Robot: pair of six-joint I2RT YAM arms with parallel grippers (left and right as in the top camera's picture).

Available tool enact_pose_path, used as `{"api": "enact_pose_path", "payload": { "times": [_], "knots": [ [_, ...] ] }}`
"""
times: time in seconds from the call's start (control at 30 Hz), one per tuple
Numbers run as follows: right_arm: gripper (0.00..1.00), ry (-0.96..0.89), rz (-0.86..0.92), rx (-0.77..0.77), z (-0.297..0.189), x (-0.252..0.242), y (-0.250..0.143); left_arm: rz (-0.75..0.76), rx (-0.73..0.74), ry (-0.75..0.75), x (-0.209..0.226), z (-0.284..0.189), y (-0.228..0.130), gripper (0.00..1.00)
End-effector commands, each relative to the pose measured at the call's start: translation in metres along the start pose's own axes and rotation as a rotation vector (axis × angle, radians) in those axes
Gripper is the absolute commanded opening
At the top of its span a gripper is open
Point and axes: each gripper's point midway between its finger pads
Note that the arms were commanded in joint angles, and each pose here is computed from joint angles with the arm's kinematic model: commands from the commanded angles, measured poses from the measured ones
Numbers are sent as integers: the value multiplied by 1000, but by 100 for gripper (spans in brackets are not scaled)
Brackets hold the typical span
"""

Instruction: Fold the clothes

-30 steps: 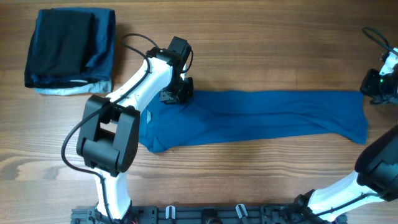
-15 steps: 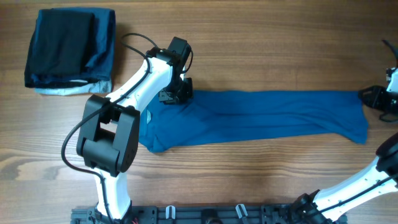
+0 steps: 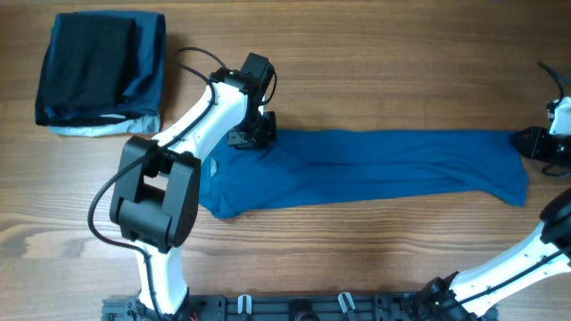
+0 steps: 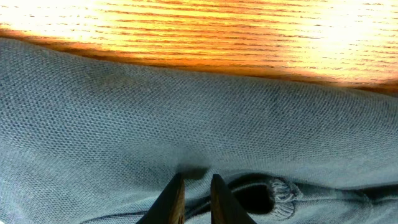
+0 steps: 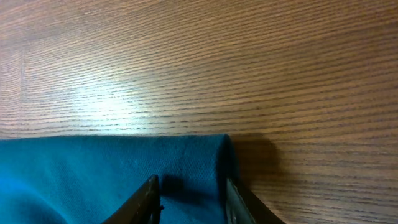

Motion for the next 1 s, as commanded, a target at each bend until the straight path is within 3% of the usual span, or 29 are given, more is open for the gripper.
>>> {"api": "enact_pose_path", "payload": {
  "times": [0.0,0.47,0.53,0.57,0.6,0.97],
  "knots": [
    [34,9,22,27,7,0,-6,5,-3,20,5,1,0,15],
    [33,26,52,31,14,5,-15,5,-3,20,5,1,0,14],
    [22,45,52,9,14,8,-11,5,-3,20,5,1,0,14],
    [7,45,60,9,14,8,-11,5,-3,20,5,1,0,14],
    [4,43,80,6,14,7,-10,5,-3,20,5,1,0,14],
    [4,120,94,-158,-9,20,50,6,-7,17,4,1,1,14]
  ]
}}
Point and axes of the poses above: each gripper's point midway between its finger pads, its own z axis out along the fingers, its own x axis along the line the jaws close on, y = z × x, and after that the axes turned 8 degrees about -z, right-handed
